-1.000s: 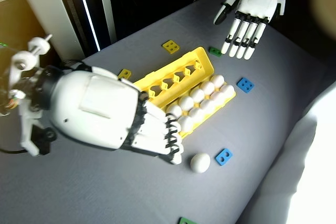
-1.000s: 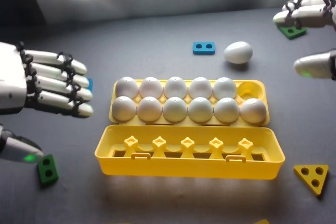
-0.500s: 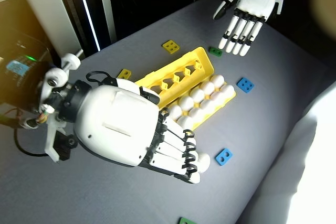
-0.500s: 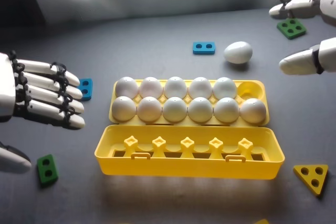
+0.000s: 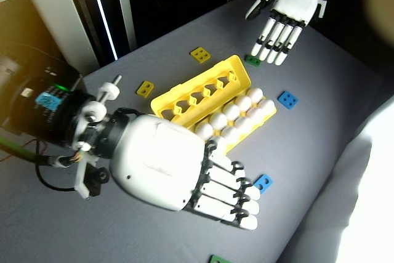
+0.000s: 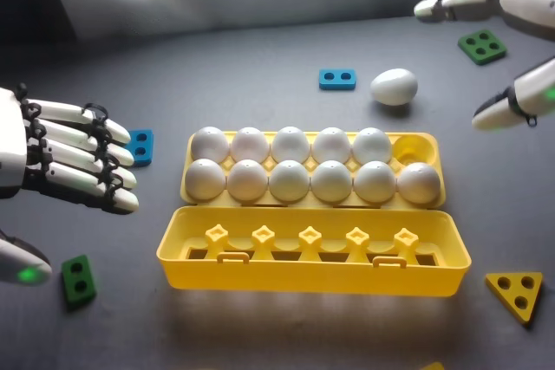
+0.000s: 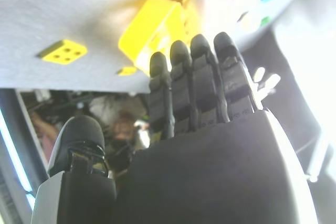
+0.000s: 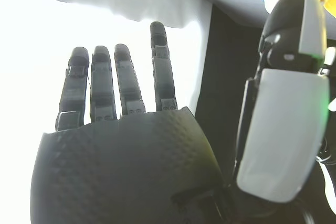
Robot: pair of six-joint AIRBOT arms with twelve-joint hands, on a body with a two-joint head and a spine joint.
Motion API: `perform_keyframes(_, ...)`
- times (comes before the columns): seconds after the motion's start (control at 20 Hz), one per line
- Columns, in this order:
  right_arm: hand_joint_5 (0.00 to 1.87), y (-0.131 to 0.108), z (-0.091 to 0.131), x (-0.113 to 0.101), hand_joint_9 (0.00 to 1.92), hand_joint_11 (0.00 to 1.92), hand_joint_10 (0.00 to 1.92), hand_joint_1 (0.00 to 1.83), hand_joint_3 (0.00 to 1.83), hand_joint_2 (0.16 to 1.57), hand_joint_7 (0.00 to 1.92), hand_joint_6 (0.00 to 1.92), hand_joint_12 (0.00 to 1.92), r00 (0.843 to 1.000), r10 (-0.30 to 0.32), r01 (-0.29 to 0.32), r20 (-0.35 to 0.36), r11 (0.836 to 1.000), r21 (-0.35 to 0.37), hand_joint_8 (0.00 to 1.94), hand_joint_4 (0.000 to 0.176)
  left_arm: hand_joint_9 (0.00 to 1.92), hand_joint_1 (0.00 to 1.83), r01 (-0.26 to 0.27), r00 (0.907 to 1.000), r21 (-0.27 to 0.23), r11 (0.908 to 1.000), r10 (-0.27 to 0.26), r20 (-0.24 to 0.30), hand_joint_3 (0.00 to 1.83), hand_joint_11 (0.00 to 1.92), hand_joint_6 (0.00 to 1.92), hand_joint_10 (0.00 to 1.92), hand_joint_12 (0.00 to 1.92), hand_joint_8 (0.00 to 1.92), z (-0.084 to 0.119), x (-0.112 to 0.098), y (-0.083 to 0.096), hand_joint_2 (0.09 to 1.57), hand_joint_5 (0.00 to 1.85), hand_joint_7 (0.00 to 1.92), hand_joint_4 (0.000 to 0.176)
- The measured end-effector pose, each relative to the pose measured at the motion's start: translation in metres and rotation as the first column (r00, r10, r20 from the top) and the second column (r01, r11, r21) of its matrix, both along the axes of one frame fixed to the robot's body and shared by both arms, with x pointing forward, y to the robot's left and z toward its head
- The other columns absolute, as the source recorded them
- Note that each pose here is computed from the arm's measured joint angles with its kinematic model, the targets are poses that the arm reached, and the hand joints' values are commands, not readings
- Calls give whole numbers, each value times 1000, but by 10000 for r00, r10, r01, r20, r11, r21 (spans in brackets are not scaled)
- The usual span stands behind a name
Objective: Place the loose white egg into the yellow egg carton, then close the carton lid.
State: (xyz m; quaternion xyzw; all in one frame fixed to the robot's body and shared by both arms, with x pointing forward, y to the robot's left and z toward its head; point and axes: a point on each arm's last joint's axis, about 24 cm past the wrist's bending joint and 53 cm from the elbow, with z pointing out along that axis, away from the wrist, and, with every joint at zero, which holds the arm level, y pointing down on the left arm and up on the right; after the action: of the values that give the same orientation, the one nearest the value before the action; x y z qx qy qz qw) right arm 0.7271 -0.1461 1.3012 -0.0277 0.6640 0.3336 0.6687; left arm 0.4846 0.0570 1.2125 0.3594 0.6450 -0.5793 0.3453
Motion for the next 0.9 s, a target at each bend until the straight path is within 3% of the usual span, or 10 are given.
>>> perform_keyframes(0.05,303,-1,1,3,0,0,0,921,0,786,0,7,0,10000,-49,49,-17,9999,117,0,144,220,0,107,9999,88,9999,-107,40,0,0,6,3,345,5,-1,-2,-1,1284,378,340,0)
perform_keyframes(0.25,322,3,1,13,0,0,0,1009,7,811,0,11,0,9997,-180,188,-171,9986,485,0,150,232,0,756,9969,695,9947,-768,147,4,0,6,3,376,4,-14,-21,2,1297,391,348,0)
perform_keyframes(0.35,317,10,0,15,0,0,0,1043,8,818,0,6,0,9993,-164,188,-337,9971,739,0,151,231,0,1068,9942,869,9905,-1053,-222,2,0,6,2,376,5,-22,-33,7,1294,395,353,0)
perform_keyframes(0.55,287,18,-8,19,0,5,0,1101,15,844,0,0,3,9985,-60,84,-551,9990,445,0,147,214,0,1288,9895,1235,9840,-1192,-819,0,0,1,2,351,0,-40,-45,15,1291,387,335,0)
perform_keyframes(0.75,282,25,-9,32,0,29,0,1117,11,850,0,3,16,9963,3,42,-858,9986,522,0,145,228,0,1057,9855,800,9912,-936,-1416,0,0,3,3,365,4,-38,-41,10,1279,402,354,0)
perform_keyframes(0.8,283,23,-7,38,0,12,0,1106,10,850,0,3,10,9956,-66,134,-934,9973,717,0,149,229,0,1197,9836,759,9899,-1078,-1444,0,0,1,3,366,3,-39,-44,7,1277,399,354,0)
perform_keyframes(0.85,311,21,-5,46,0,0,0,1072,0,827,0,11,0,9940,-152,252,-1082,9955,908,0,174,240,0,1381,9810,710,9879,-1266,-1471,0,0,3,5,390,4,-40,-48,4,1277,408,363,0)
perform_keyframes(0.9,311,19,-5,51,0,0,0,1072,0,827,0,11,0,9924,-210,337,-1210,9940,1038,0,174,240,0,1461,9799,686,9869,-1348,-1471,0,0,3,5,390,4,-40,-49,3,1277,408,363,0)
